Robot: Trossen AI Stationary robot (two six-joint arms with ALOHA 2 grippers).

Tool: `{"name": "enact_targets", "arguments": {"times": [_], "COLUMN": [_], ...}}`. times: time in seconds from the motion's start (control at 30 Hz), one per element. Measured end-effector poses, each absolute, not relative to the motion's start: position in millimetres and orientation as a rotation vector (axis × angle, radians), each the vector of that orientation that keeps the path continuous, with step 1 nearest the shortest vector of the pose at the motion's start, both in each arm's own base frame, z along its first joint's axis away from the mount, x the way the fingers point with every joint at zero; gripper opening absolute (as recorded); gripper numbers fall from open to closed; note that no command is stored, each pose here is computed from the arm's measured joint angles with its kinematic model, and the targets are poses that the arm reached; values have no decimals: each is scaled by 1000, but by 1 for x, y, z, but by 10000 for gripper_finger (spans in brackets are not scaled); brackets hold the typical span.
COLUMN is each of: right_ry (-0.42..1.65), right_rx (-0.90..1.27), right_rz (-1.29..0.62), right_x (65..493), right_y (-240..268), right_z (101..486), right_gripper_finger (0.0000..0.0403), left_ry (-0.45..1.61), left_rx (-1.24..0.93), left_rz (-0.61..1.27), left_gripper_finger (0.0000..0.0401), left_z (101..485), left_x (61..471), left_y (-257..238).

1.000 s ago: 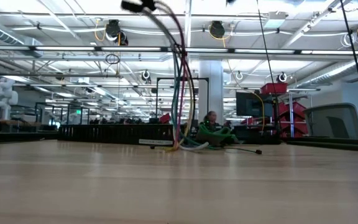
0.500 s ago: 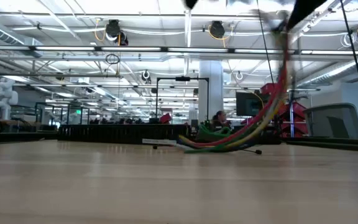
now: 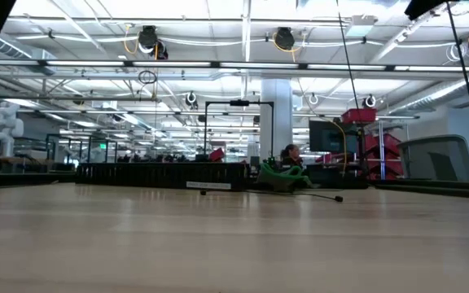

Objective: Ziptie cables
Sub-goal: Wrap the cable wires with the black zip tie

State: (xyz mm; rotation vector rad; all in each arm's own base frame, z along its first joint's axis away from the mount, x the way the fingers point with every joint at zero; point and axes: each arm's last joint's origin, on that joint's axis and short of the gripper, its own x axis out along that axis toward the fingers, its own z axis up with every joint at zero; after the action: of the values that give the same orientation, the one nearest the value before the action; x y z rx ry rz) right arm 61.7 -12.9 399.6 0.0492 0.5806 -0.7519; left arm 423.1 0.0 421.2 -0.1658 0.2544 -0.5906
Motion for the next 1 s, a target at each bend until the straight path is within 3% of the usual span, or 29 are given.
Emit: {"name": "enact_targets", "arguments": {"times": [0.17, 0.33, 0.5, 0.63, 1.0], "right_ry": [581, 586, 618, 672, 764], "right_rx": [17, -4, -7, 9, -29], "right_rz": [-720, -721, -730, -755, -770], "right_x": [86, 121, 152, 171, 185], "right_y": [-10, -6, -2, 0, 2], "right_z": [402, 400, 392, 382, 369], "right_gripper_finger": [215, 215, 215, 215, 215], "left_ry": [741, 1305, 1449, 1523, 1571], "left_rx": [-124, 33, -78, -175, -117], "left_rz": [-494, -388, -388, -390, -392], "left_gripper_finger": [2, 2, 2, 2, 2], "left_z": [378, 293, 202, 154, 141], "left_x": [399, 371, 353, 330, 317], "left_y": [-8, -10, -14, -26, -49]}}
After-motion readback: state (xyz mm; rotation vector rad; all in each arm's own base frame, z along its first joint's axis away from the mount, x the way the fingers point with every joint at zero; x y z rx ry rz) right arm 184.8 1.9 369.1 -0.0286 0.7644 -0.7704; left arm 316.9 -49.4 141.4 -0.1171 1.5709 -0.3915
